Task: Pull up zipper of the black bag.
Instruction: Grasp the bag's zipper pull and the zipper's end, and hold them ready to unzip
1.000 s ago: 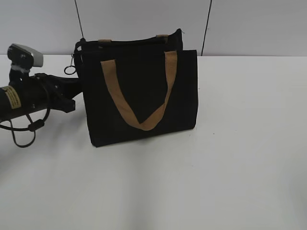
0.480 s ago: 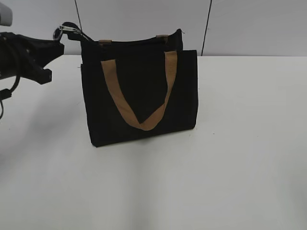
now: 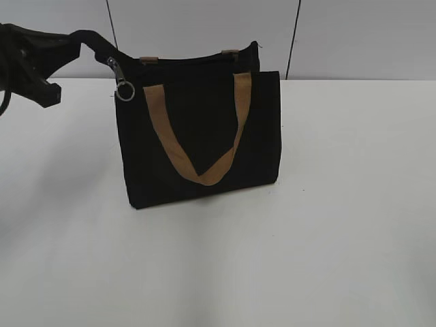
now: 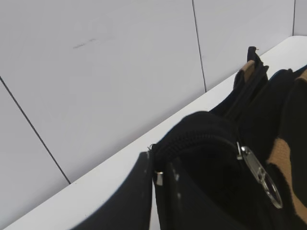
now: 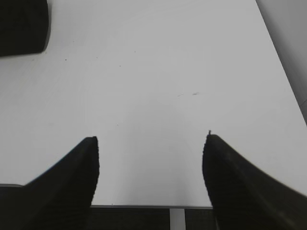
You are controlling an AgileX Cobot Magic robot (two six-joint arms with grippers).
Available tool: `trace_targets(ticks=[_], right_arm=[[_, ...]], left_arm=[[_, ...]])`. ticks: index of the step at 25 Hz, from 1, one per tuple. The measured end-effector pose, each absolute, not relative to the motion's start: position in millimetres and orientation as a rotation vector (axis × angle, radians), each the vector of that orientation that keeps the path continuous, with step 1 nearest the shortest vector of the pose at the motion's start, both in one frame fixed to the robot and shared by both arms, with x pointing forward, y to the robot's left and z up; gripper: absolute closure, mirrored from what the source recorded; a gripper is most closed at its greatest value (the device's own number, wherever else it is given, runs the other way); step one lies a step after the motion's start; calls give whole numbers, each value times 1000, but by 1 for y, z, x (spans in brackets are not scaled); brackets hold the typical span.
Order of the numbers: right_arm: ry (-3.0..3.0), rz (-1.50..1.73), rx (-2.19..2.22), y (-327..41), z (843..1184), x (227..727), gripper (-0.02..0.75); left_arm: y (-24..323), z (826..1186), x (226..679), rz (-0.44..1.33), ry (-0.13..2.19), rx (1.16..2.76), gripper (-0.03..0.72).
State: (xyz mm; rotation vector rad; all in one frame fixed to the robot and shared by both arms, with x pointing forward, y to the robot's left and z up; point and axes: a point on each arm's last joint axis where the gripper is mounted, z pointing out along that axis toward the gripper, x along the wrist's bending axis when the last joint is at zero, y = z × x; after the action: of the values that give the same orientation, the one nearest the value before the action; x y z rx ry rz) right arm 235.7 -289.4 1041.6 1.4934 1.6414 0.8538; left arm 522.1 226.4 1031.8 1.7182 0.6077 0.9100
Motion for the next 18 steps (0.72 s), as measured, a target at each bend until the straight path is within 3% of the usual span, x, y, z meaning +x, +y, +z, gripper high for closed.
trace_targets(ticks=[18], right_arm=[[1641, 854, 1493, -289, 1042, 236, 223]], left_arm=[[222, 1045, 521, 890, 570, 1553, 669]])
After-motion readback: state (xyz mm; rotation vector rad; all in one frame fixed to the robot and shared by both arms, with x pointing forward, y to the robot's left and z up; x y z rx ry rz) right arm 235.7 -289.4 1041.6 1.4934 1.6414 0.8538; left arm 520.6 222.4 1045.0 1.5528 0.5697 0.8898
